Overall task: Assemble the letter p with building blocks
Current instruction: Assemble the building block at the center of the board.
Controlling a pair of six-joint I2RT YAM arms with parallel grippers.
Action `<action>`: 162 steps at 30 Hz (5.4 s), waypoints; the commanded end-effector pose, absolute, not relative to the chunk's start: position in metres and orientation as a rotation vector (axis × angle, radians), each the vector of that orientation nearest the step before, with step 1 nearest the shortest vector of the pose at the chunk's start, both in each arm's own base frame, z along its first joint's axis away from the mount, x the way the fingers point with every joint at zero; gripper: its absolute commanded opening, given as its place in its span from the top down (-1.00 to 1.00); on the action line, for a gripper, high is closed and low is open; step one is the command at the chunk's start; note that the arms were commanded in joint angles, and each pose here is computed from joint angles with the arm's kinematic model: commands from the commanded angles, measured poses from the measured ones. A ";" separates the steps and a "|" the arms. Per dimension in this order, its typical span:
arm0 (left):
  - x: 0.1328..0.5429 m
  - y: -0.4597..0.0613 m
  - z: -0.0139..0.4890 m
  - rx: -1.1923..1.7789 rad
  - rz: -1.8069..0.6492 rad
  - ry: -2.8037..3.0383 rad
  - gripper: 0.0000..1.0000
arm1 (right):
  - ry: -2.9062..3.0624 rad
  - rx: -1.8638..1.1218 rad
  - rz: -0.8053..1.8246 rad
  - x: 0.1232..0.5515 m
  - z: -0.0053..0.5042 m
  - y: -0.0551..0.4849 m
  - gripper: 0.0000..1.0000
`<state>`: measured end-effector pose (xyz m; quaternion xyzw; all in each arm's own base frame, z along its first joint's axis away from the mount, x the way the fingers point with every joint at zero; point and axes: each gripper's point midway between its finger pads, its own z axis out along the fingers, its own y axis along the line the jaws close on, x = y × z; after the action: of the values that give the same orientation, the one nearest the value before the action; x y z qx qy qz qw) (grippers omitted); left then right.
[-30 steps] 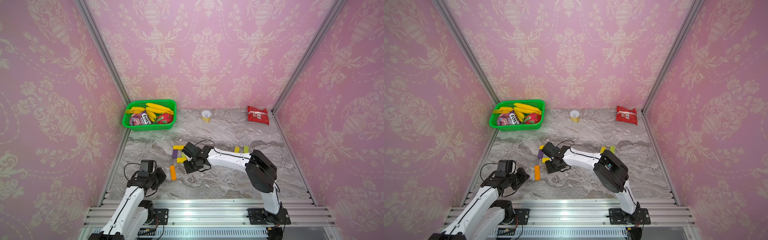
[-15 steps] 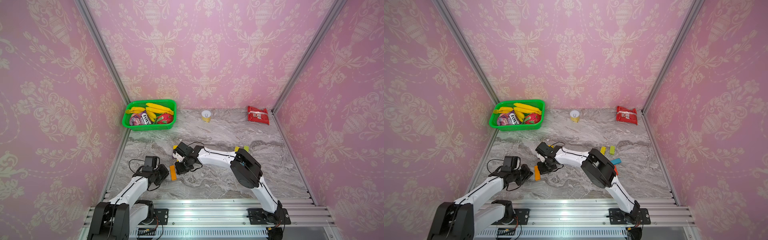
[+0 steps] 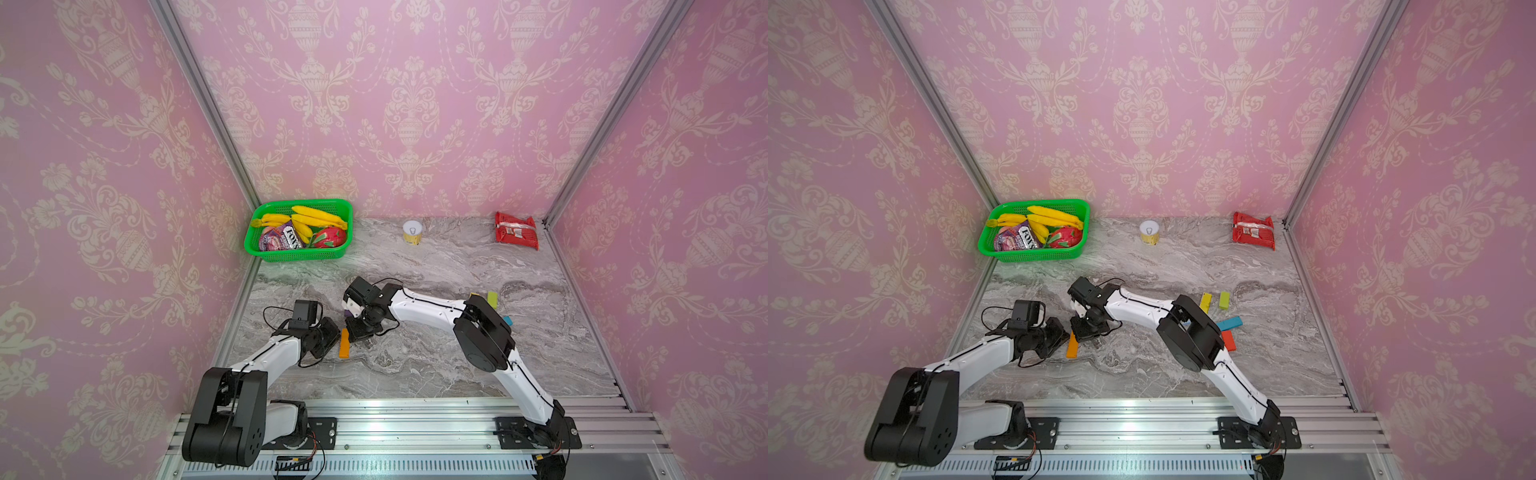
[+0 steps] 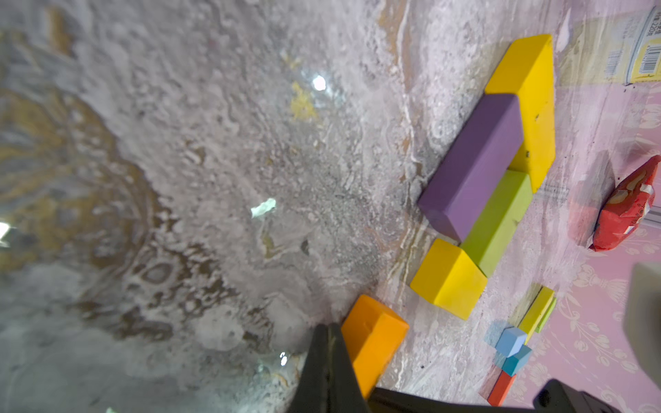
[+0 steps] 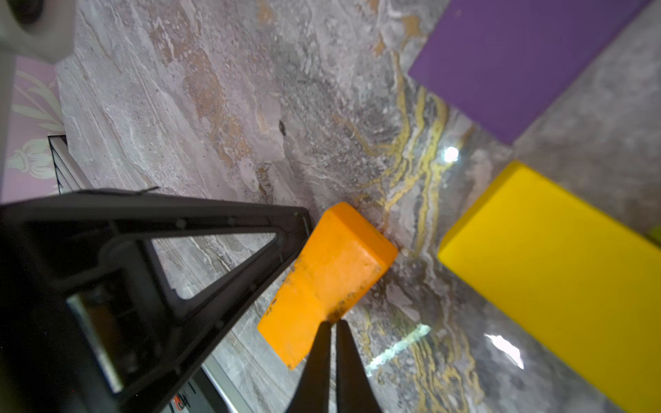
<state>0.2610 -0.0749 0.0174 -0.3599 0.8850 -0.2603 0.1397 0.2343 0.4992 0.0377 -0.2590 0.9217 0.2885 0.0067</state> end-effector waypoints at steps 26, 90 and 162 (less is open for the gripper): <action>0.210 -0.071 0.021 -0.906 -0.670 2.668 1.00 | 2.923 -0.860 0.826 0.214 0.037 0.485 0.81; 0.223 -0.080 0.011 -0.887 -0.637 2.727 1.00 | 2.996 -0.803 0.776 0.224 0.025 0.480 0.81; 0.245 -0.066 0.007 -0.985 -0.565 2.695 1.00 | 3.003 -0.765 0.850 0.239 0.020 0.497 0.81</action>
<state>0.2513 -0.0775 0.0165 -0.3215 0.9117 -0.2252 0.1214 0.2392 0.4926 0.0259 -0.2414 0.9339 0.2623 -0.0272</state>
